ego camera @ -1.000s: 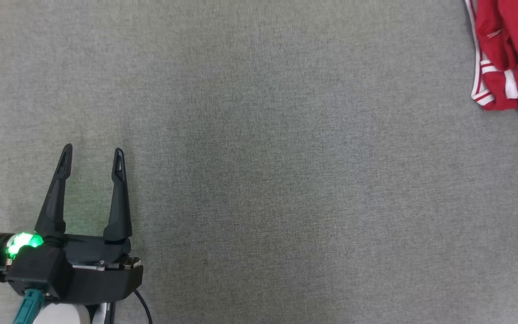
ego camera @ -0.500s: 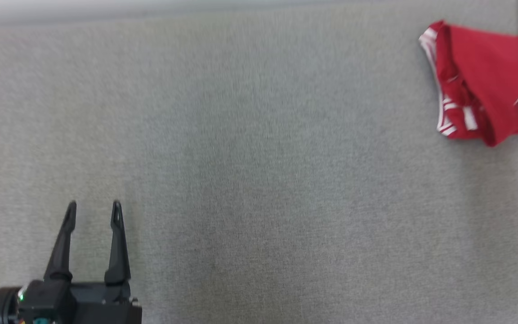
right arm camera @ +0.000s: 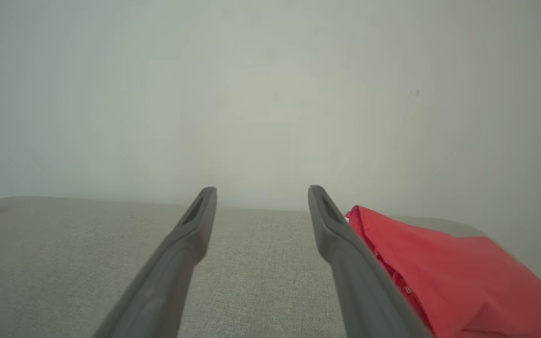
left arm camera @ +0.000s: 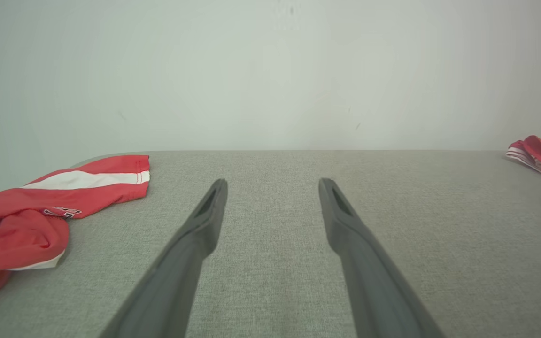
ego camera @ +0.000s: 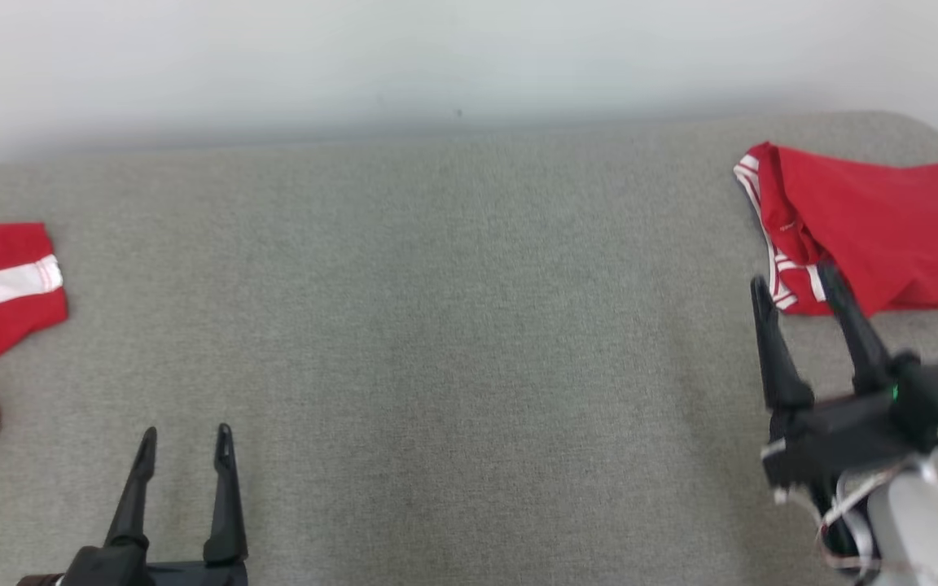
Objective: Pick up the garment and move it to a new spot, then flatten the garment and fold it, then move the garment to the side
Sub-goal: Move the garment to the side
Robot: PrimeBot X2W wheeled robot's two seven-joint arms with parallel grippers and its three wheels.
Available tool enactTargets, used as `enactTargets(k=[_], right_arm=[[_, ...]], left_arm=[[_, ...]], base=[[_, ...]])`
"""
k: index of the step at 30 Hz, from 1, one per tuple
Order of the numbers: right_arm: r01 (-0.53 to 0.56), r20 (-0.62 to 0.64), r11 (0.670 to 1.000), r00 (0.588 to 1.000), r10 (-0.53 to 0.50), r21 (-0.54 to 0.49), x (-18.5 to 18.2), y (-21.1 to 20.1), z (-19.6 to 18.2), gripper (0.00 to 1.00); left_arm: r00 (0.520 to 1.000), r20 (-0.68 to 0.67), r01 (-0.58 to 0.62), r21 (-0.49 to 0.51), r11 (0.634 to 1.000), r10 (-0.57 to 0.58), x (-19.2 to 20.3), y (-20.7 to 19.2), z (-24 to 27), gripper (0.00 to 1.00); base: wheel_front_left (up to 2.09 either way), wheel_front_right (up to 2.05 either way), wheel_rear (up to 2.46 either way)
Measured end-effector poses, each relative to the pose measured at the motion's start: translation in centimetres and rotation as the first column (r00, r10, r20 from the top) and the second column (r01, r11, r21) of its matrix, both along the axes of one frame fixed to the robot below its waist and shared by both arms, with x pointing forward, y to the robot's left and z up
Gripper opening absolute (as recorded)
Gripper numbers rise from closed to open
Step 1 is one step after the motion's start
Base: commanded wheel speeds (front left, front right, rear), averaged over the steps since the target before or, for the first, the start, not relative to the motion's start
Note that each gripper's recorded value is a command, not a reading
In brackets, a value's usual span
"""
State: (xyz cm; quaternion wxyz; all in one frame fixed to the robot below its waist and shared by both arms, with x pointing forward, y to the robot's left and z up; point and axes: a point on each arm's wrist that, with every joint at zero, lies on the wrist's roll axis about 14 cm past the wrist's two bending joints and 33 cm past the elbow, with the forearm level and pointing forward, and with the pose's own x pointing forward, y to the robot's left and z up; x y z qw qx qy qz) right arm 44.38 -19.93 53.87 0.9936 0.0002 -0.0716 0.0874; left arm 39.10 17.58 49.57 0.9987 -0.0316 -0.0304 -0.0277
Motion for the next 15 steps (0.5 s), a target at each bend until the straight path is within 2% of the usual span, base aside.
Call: enactTargets(k=[6, 15], right_arm=[[0.036, 0.005, 0.998, 0.999, -0.036, 0.056, -3.8, 1.3, -0.6, 1.00], [0.105, -0.029, 0.993, 0.994, -0.103, 0.058, -7.3, 1.2, -2.0, 1.00]], left_arm=[[1.000, 0.012, -0.012, -0.007, 1.000, 0.012, -1.3, 0.1, 0.6, 1.00], [1.000, 0.019, -0.011, 0.008, 1.000, 0.010, -2.4, 0.0, 0.9, 1.00]], base=[[0.00, 0.00, 0.00], [0.00, 0.00, 0.00]])
